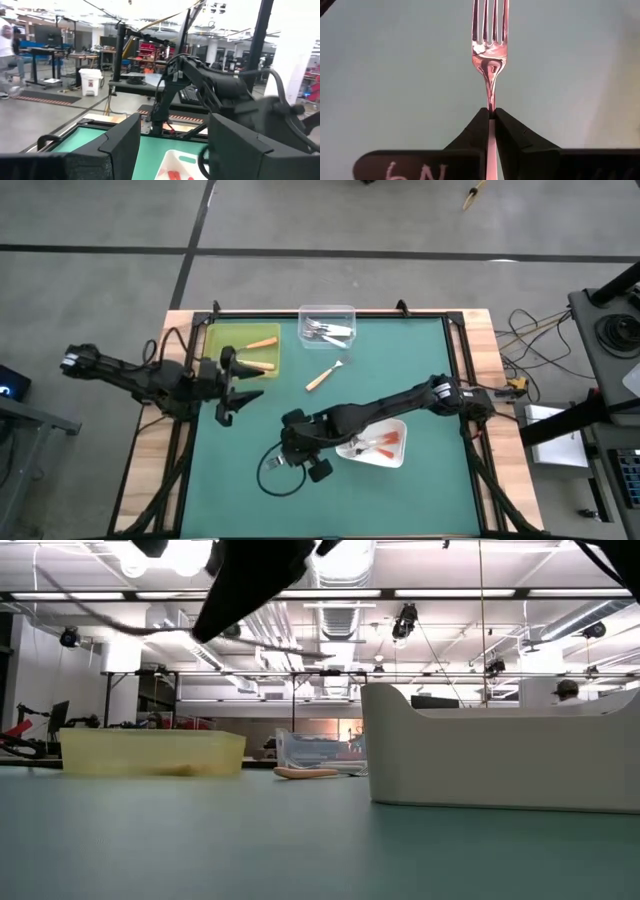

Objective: Sort silverware by color (type)
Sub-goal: Put the orange fork into the white bin

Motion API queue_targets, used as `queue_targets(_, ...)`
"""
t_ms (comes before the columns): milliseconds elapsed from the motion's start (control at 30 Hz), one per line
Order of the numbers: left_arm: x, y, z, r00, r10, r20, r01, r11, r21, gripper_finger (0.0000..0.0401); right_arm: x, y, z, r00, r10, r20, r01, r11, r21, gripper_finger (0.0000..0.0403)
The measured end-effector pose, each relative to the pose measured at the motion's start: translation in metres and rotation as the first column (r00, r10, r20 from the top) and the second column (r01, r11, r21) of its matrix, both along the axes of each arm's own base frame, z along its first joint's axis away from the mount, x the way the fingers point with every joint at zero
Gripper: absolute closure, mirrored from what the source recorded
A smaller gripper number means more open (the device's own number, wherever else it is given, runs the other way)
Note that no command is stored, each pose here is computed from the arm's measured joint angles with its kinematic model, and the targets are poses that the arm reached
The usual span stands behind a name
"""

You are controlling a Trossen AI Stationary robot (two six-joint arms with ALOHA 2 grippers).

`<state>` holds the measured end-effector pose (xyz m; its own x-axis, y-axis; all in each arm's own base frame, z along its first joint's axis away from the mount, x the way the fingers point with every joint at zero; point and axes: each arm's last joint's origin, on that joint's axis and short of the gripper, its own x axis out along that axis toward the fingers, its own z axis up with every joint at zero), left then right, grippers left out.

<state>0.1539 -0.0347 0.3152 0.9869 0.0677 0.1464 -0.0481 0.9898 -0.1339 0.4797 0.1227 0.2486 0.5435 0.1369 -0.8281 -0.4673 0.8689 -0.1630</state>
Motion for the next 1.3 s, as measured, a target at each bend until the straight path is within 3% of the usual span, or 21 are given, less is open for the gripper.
queue_targets(233, -0.001, -0.002, 0.000, 1.000, -0.011, 0.003, 0.011, 1.000, 0.004, 0.0182, -0.019, -0.007, 0.032, 0.985, -0.114, -0.131, 0.113, 0.993, -0.016, 0.0392)
queue_targets(433, -0.001, -0.002, 0.001, 1.000, -0.016, 0.004, 0.016, 1.000, 0.002, 0.0182, -0.043, -0.016, 0.047, 0.955, -0.224, -0.195, 0.209, 0.973, -0.093, 0.0392)
queue_targets(700, -0.001, -0.002, 0.001, 1.000, -0.016, 0.005, 0.016, 1.000, 0.001, 0.0182, -0.077, -0.025, 0.075, 0.945, -0.310, -0.106, 0.308, 0.951, -0.039, 0.0392)
queue_targets(867, -0.002, -0.002, 0.001, 1.000, -0.015, 0.009, 0.015, 1.000, 0.000, 0.0182, -0.104, -0.032, 0.084, 0.934, -0.358, -0.004, 0.358, 0.932, 0.059, 0.0392)
queue_targets(1133, -0.001, -0.002, 0.001, 1.000, -0.015, 0.007, 0.015, 1.000, 0.000, 0.0182, -0.144, -0.042, 0.062, 0.884, -0.461, 0.076, 0.440, 0.877, 0.193, 0.0392)
queue_targets(1300, -0.001, -0.002, 0.001, 1.000, -0.015, 0.012, 0.015, 1.000, -0.001, 0.0182, -0.164, -0.048, 0.033, 0.840, -0.541, 0.027, 0.525, 0.826, 0.204, 0.0392)
